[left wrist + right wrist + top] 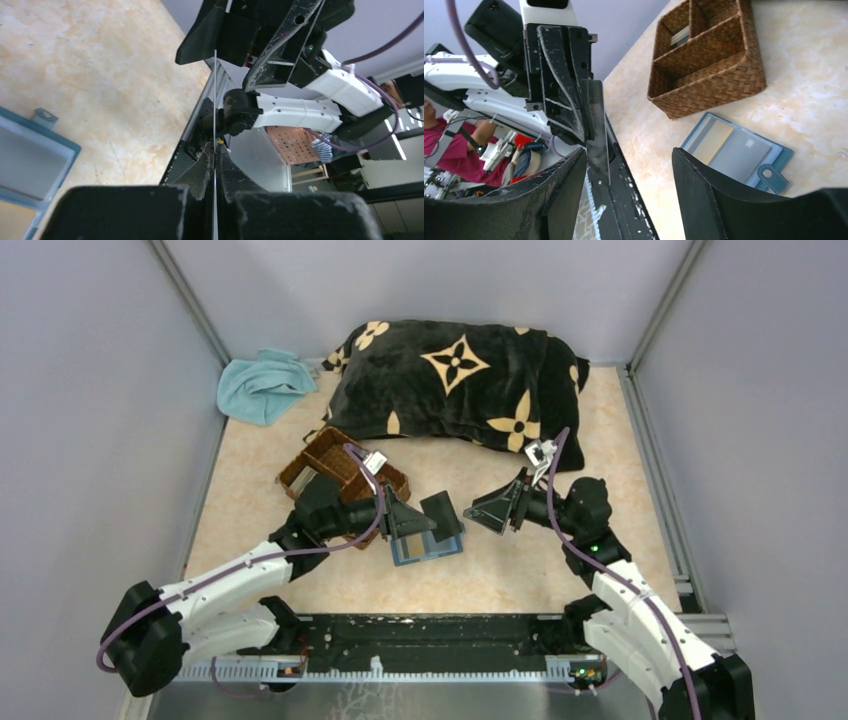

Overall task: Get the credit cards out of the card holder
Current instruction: Place the credit card in the storage box.

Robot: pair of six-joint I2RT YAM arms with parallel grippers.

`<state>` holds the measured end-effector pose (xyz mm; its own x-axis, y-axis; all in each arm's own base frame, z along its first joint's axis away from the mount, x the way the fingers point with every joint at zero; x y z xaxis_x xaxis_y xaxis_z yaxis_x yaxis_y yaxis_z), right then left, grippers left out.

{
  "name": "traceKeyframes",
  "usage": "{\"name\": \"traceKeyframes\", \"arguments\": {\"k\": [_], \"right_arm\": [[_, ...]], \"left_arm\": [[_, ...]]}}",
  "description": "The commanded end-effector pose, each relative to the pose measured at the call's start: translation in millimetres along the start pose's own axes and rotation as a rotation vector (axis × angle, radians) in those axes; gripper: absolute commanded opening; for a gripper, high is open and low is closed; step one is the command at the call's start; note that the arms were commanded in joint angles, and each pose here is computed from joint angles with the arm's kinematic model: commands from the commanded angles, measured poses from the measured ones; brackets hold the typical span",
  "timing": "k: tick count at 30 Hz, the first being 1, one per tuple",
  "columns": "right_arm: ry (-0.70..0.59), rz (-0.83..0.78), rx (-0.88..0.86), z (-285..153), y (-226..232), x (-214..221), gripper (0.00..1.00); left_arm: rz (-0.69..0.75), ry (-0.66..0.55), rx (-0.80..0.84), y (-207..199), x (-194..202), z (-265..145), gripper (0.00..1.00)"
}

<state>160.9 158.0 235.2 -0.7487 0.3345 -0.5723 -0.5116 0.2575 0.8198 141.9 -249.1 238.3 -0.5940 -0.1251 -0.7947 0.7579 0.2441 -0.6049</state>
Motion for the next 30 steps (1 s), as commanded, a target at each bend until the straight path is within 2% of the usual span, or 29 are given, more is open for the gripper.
{"name": "traceKeyframes", "arguments": {"k": [1,6,8,12,15,16,18,19,23,25,30], "right_arm": [[0.015,-0.082,-0.129,0.7,25.2,-7.5,0.64],[0.069,-0.103,-0.119,12.0,27.4,4.4,0.65],[0.098,-0.099,-0.126,17.7,28.1,13.4,0.61],[0.100,-0.082,-0.131,18.9,26.2,19.0,0.36],[0.077,-0.084,-0.107,16.4,26.2,18.0,0.06],[0.065,-0.085,-0.092,15.0,25.9,17.3,0.00],[0.048,-0.091,-0.076,12.8,25.5,17.0,0.00],[0.045,-0.094,-0.069,12.1,25.6,16.6,0.00],[0.080,-0.103,-0.042,11.0,22.0,19.5,0.00],[0.119,-0.103,-0.041,11.1,20.0,22.9,0.00],[0.296,-0.084,-0.052,13.6,14.5,33.4,0.00]], "left_arm": [[0.017,-0.039,0.141,-14.3,-7.0,-0.7,0.00],[0.013,-0.052,0.161,-10.9,-5.4,3.5,0.00],[0.016,-0.060,0.172,-10.2,-7.6,6.5,0.00],[0.026,-0.080,0.182,-10.9,-13.1,10.0,0.00],[0.032,-0.086,0.157,-7.3,-14.8,10.6,0.00],[0.038,-0.081,0.142,-5.4,-14.4,11.1,0.00],[0.047,-0.064,0.098,0.1,-12.8,11.7,0.00],[0.061,-0.059,0.082,1.7,-12.9,11.3,0.05],[0.112,-0.054,0.016,3.9,-15.7,4.6,0.44],[0.153,-0.055,0.009,1.1,-20.5,0.7,0.52],[0.268,0.043,-0.028,0.3,-27.3,-7.2,0.58]]}}
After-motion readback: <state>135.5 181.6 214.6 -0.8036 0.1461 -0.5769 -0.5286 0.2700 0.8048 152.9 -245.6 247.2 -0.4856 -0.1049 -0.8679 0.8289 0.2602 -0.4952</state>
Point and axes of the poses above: each gripper's point midway between its finger pads, its own z axis out along the fingers, its own y axis along the line the jaws close on, x = y × z, the point moved 7 cm from there along -z, back along the fingers, and after that the axes turned 14 degrees about z, right-handed, at the moved point
